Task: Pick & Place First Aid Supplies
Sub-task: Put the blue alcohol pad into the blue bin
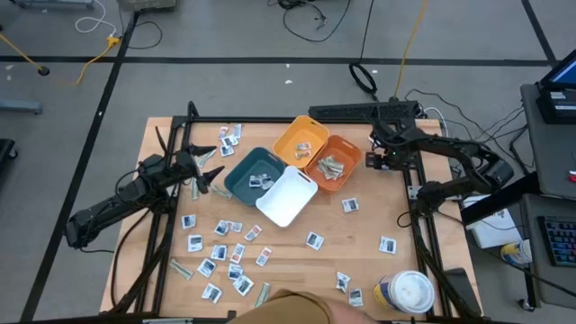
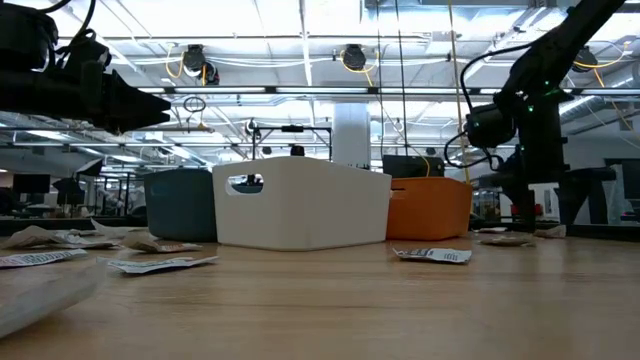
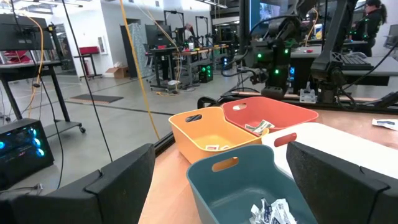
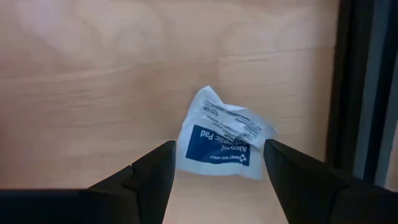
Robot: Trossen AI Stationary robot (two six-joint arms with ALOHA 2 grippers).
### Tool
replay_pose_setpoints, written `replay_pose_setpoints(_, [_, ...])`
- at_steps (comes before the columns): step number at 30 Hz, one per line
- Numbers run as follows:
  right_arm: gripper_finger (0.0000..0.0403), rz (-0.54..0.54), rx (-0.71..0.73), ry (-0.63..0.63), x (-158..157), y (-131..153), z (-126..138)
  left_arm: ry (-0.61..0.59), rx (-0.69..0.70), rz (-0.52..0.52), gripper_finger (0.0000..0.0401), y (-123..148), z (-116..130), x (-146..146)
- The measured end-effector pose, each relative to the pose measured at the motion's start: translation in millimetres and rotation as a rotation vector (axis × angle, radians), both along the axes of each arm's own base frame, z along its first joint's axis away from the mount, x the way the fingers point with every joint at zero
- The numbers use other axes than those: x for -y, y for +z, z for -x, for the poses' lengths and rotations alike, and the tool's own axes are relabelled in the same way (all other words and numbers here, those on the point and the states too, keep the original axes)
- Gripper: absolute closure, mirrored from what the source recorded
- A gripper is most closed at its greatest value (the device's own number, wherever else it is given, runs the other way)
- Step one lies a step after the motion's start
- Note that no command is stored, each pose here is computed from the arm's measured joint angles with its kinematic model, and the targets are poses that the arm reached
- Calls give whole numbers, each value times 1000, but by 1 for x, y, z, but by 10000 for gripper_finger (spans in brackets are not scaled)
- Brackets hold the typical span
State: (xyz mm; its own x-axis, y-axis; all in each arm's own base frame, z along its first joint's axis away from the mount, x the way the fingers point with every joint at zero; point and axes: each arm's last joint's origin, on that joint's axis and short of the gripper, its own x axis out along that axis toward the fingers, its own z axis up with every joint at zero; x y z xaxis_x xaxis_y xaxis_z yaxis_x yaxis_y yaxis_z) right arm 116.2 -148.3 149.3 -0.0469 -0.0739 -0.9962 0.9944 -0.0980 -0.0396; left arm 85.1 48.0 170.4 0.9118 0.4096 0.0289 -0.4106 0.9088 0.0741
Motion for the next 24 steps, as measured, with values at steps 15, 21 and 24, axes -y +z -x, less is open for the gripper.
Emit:
replay_pose_setpoints(15, [383, 21, -4, -48, -1, -7, 3, 0, 0, 0, 34, 0, 0, 0])
replay_pose_setpoints(21, [396, 2, -20, -28, -5, -5, 0, 0, 0, 0, 34, 0, 0, 0])
replay_pose_setpoints(24, [399, -12, -33, 9, -6, 5, -6, 0, 0, 0, 34, 0, 0, 0])
